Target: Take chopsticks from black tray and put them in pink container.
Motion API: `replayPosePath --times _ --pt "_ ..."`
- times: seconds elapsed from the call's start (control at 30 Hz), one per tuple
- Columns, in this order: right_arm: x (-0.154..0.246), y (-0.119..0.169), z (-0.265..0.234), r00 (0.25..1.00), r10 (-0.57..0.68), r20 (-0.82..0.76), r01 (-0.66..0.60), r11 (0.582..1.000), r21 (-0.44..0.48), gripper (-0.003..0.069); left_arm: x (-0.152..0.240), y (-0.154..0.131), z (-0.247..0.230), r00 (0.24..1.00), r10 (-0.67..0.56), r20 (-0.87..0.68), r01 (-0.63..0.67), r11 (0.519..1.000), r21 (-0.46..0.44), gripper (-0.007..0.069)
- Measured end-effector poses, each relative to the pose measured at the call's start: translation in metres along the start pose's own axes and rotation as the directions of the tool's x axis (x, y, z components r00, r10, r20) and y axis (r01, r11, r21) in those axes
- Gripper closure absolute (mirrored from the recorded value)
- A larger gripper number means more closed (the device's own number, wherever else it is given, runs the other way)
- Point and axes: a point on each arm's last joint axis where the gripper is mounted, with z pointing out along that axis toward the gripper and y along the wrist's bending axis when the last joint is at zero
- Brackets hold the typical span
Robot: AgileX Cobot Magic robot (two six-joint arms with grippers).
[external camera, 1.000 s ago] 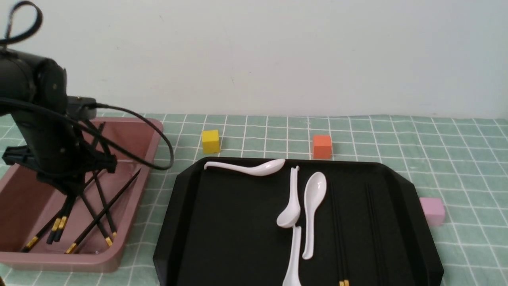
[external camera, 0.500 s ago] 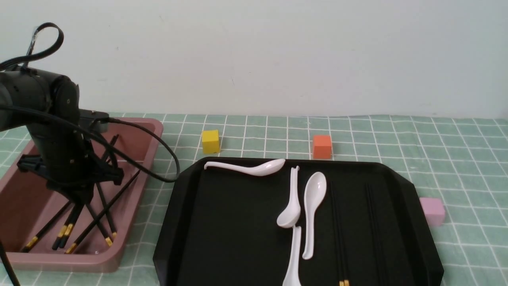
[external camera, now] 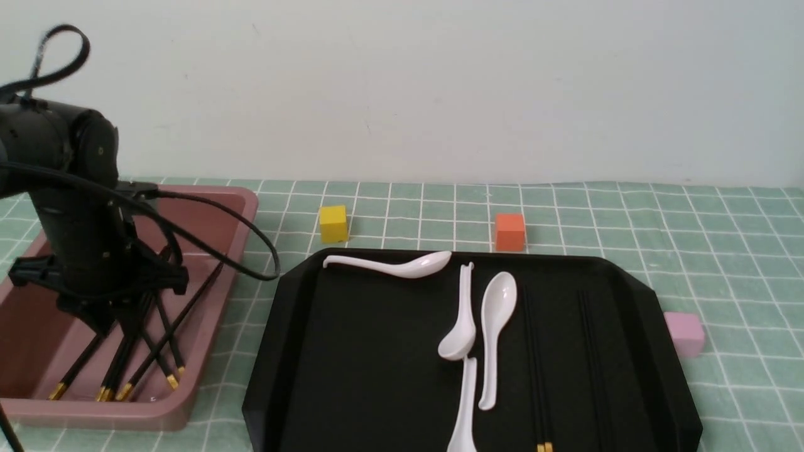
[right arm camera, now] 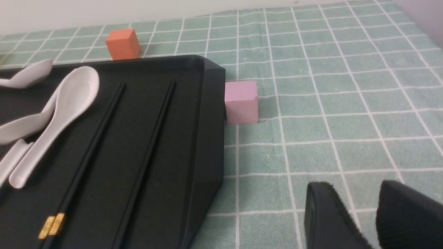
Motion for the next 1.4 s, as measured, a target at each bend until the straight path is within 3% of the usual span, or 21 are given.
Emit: replayPosePath --times 0.1,0.23,0.37,0.5,0.63,0.87,0.97,1.1,1.23,1.4 --pt "0.0 0.0 0.0 1.0 0.0 0.0 0.0 1.0 0.0 0.0419 0.007 0.004 -0.028 0.999 -0.02 0.04 0.019 1.0 0.02 0.0522" --pt "0.0 0.0 0.0 1.0 0.0 0.0 0.0 1.0 0.0 0.0419 0.027 0.005 -0.08 0.99 -0.086 0.114 0.071 0.989 0.129 0.0638" --pt "0.0 0.0 0.0 1.0 0.0 0.0 0.0 1.0 0.0 0.0419 0.056 0.006 -0.119 0.978 -0.098 0.182 0.053 0.97 0.239 0.0638" --pt "0.0 0.0 0.0 1.0 0.0 0.0 0.0 1.0 0.0 0.0419 0.094 0.011 -0.145 0.964 -0.09 0.252 0.015 0.958 0.286 0.0638" --pt "0.0 0.0 0.0 1.0 0.0 0.0 0.0 1.0 0.0 0.0419 0.128 0.016 -0.155 0.947 -0.102 0.306 0.003 0.952 0.307 0.0638" --pt "0.0 0.0 0.0 1.0 0.0 0.0 0.0 1.0 0.0 0.0419 0.208 0.015 -0.151 0.881 -0.178 0.439 -0.043 0.893 0.449 0.0638" --pt "0.0 0.0 0.0 1.0 0.0 0.0 0.0 1.0 0.0 0.0419 0.23 0.013 -0.143 0.837 -0.214 0.504 -0.081 0.862 0.501 0.0638" --pt "0.0 0.0 0.0 1.0 0.0 0.0 0.0 1.0 0.0 0.0419 0.259 0.01 -0.135 0.699 -0.354 0.621 -0.148 0.778 0.61 0.0638" --pt "0.0 0.0 0.0 1.0 0.0 0.0 0.0 1.0 0.0 0.0419 0.269 0.012 -0.136 0.591 -0.461 0.662 -0.175 0.727 0.664 0.0638" --pt "0.0 0.0 0.0 1.0 0.0 0.0 0.0 1.0 0.0 0.0419 0.272 0.012 -0.134 0.571 -0.486 0.662 -0.178 0.714 0.677 0.0638"
